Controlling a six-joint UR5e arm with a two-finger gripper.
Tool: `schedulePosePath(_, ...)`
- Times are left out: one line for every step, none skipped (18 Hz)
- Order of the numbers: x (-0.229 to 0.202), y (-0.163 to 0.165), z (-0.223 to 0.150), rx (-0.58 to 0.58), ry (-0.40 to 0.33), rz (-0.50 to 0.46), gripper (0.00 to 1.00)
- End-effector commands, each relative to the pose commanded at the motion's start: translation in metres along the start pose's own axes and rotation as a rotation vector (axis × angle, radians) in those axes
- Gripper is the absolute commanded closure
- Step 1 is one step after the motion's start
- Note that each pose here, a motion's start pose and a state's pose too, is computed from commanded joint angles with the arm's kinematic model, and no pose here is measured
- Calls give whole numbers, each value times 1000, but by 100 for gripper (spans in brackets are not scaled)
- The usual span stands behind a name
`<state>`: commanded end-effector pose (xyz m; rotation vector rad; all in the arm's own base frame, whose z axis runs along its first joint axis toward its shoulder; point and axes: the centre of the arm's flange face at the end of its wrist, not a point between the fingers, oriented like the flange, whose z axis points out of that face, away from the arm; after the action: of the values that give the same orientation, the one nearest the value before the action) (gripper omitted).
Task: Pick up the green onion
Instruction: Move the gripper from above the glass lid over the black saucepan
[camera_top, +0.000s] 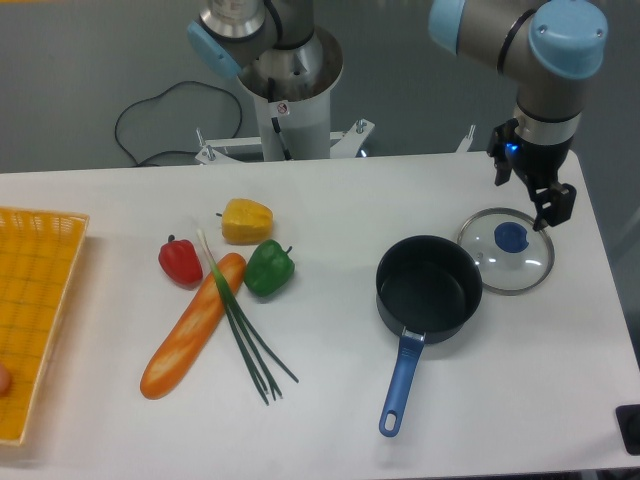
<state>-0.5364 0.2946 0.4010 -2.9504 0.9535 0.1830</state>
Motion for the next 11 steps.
schedulePosePath(1,-1,0,1,3,1,0)
schedulePosePath(1,-2,-1,2,1,1,0)
schedulePosePath(1,-6,-2,3,1,4,0)
schedulePosePath(2,-10,-4,4,1,0,0)
schedulePosePath(5,-14,-7,5,4,-16,0)
schedulePosePath(7,-18,-9,6,4,-26,0)
schedulePosePath(8,-23,-6,10,8,-37,0)
schedulePosePath(10,-29,-6,11,10,-53,0)
schedulePosePath(10,-32,-6,13,11,-73,0)
schedulePosePath(12,-34,-3,15,18,-92,0)
schedulePosePath(15,-36,0,21,22,-107,0)
